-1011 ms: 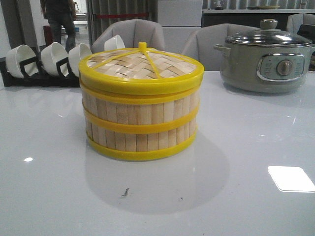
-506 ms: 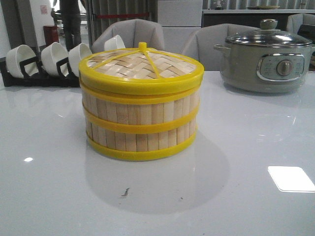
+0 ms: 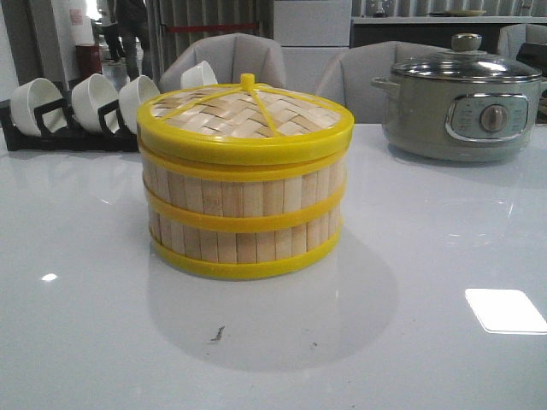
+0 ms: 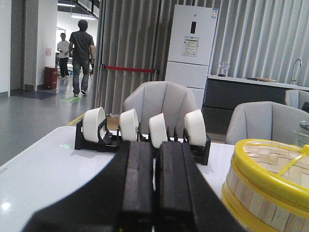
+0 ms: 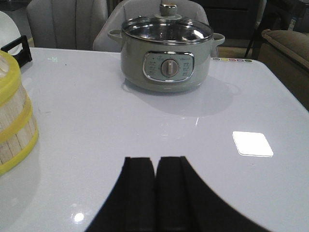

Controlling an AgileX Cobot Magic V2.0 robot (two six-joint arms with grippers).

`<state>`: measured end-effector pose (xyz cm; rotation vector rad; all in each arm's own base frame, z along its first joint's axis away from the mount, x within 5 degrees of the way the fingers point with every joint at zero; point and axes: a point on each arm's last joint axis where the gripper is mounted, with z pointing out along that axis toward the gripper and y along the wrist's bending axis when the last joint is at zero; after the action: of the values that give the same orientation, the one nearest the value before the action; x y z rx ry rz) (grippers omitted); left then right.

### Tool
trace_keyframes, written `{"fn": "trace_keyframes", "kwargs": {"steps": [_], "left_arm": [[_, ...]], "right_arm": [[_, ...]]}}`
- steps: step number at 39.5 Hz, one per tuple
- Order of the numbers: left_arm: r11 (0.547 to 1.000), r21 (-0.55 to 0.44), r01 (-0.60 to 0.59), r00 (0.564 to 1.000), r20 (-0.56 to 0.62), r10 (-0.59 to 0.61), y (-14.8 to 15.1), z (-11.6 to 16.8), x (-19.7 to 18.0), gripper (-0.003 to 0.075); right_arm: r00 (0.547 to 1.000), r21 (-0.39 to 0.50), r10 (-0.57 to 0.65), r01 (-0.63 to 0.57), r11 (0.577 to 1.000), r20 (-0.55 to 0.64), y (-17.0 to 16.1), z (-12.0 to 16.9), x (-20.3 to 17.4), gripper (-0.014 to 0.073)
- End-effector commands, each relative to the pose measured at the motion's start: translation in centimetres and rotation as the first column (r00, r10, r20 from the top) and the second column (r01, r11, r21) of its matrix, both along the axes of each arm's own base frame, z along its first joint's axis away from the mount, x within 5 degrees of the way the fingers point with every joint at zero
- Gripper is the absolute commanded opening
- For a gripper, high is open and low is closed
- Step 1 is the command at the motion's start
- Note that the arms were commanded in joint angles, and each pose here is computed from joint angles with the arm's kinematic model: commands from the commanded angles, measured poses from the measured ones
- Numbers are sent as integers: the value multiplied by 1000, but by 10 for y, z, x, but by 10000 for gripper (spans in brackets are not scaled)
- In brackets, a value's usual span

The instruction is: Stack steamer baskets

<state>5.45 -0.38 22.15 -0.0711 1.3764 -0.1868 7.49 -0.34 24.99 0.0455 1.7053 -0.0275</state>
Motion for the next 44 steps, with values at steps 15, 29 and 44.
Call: {"fn": "trace_keyframes", "kwargs": {"steps": [15, 29, 44], "left_arm": [[1000, -19, 7, 998, 63, -6, 0, 5, -2, 85], [1000, -16, 2, 998, 68, -1, 0, 5, -2, 85], [999, 23, -24, 997, 67, 23, 2, 5, -2, 85]], "right_arm": [[995, -21, -4, 6, 1000, 98, -1, 16, 1, 46], [995, -21, -4, 6, 1000, 98, -1, 16, 1, 46], [996, -21, -4, 6, 1000, 94, -1, 16, 1, 46]]}}
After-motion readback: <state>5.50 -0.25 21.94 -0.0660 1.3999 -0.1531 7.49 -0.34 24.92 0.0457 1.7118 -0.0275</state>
